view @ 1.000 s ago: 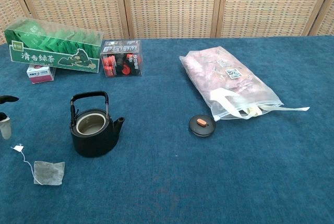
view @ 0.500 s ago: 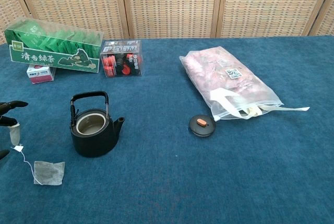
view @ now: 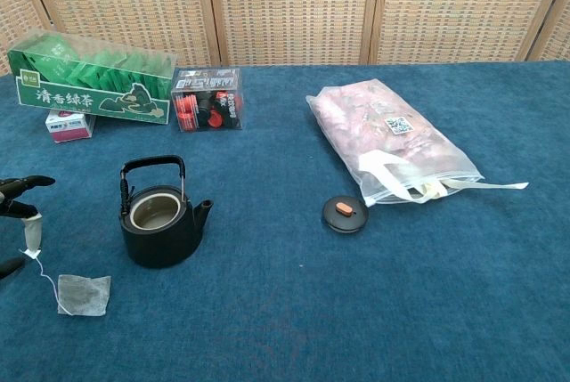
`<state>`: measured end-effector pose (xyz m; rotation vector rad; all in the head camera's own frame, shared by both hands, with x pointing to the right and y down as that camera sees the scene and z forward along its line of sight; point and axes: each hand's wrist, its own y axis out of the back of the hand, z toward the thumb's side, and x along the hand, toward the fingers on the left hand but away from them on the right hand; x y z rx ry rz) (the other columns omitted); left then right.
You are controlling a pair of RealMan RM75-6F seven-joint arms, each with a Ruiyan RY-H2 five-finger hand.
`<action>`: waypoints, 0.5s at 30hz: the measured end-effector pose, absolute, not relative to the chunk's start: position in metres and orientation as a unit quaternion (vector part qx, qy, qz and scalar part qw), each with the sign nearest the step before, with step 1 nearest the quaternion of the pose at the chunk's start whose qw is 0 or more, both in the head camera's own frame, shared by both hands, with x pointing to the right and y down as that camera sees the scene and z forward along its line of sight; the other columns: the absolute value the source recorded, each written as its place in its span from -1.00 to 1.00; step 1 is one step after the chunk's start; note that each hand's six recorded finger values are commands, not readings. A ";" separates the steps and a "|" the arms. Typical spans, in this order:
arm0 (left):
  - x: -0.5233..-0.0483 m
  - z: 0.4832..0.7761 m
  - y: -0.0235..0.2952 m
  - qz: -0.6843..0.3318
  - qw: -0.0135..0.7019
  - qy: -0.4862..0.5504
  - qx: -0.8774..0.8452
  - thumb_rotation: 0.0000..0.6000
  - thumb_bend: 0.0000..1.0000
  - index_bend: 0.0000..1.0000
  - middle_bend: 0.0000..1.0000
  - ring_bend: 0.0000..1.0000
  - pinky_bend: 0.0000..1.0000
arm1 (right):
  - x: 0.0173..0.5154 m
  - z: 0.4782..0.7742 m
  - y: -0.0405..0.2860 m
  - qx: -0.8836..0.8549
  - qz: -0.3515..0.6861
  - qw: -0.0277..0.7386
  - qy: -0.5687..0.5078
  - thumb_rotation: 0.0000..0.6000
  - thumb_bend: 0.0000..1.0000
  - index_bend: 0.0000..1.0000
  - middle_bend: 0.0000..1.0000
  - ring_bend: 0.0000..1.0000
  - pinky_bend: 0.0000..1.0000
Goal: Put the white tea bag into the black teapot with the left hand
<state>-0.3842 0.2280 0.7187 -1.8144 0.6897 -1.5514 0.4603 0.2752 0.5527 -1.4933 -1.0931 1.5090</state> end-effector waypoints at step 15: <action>-0.381 0.724 0.228 -0.590 0.312 0.264 -0.696 1.00 -0.17 0.13 -0.99 -1.00 -1.00 | 0.462 0.553 0.277 -0.580 0.590 0.366 -0.427 1.00 -0.72 -0.94 -0.88 -1.00 -1.00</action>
